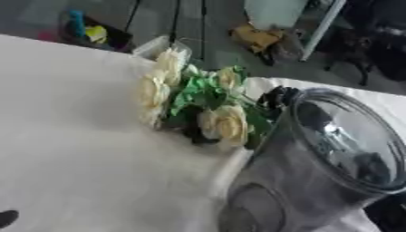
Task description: Arrange flowers into the vase.
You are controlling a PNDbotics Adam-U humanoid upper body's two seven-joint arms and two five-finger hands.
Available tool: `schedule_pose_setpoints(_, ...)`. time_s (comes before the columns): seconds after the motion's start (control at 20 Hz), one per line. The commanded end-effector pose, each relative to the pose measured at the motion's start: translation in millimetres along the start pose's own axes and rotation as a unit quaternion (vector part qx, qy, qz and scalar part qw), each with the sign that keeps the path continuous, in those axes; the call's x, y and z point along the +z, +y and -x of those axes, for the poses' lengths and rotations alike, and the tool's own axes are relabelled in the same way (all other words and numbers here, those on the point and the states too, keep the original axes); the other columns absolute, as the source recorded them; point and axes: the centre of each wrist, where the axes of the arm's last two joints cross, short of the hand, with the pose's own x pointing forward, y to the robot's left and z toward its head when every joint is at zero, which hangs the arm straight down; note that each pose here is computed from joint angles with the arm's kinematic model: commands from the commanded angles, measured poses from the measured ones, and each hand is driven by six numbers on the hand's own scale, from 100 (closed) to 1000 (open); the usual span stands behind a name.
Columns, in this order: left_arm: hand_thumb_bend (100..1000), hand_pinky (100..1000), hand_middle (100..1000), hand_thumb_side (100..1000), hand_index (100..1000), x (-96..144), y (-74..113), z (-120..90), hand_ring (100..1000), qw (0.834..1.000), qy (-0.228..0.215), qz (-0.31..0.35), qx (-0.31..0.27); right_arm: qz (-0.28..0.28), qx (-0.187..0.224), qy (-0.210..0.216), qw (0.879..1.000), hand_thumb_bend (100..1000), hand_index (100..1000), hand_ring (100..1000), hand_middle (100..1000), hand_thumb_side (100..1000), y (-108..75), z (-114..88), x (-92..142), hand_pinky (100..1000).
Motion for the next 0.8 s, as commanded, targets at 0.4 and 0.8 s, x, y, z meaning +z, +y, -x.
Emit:
schedule_pose_setpoints(0.4,172,626,879,1000,837,-6,-1.1,-5,730,1.000,-0.017,0.007,-0.004,0.025,-0.035,0.011,0.999,100,309,375,100,449,-3.2,15,9,374)
schedule_pose_setpoints(0.8,170,627,881,1000,838,-6,-1.2,-5,730,1.000,-0.017,0.008,-0.008,0.064,-0.087,0.013,0.994,100,311,100,100,791,-4.3,20,14,236)
